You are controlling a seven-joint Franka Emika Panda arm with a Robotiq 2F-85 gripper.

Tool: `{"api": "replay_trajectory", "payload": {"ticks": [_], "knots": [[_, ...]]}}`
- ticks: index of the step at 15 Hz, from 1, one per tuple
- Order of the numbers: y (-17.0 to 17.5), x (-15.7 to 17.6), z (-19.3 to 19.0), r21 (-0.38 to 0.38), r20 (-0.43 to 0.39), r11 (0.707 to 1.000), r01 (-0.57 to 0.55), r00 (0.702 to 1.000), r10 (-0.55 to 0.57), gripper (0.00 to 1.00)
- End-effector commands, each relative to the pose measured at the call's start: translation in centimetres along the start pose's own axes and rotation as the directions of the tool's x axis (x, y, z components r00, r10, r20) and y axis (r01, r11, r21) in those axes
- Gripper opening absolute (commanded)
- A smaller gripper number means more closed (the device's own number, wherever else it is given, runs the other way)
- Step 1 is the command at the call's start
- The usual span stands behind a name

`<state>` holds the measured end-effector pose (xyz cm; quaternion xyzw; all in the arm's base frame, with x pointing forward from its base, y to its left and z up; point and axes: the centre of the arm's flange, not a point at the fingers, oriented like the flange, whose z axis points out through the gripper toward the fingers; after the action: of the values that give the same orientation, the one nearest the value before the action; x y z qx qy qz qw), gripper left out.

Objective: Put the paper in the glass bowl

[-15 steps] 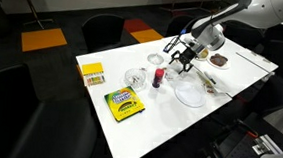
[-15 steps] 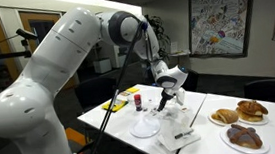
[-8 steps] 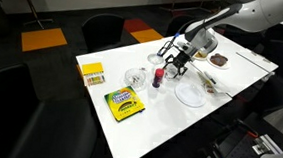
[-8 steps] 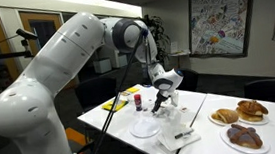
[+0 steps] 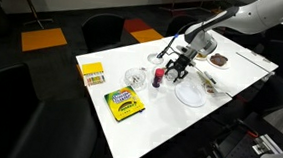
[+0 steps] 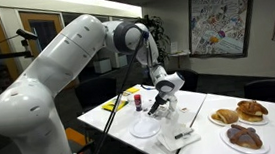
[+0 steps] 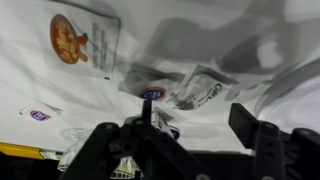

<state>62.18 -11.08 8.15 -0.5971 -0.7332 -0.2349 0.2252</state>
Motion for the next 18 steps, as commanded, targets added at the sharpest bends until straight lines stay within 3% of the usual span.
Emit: {"api": "replay_trajectory", "payload": {"ticks": [1, 8, 14, 18], "knots": [[0.5, -0.6, -0.2, 0.026, 0.035, 0.998, -0.054, 0.998, 0.053, 0.51], [1.1, -0.4, -0.4, 0.045, 0.080, 0.994, -0.103, 0.992, 0.100, 0.02], [1.9, 3.1, -2.5, 0.023, 0.111, 0.999, -0.023, 0.994, 0.021, 0.02], [3.6, 7.5, -4.8, 0.022, 0.161, 0.997, 0.075, 0.984, -0.078, 0.02]]}}
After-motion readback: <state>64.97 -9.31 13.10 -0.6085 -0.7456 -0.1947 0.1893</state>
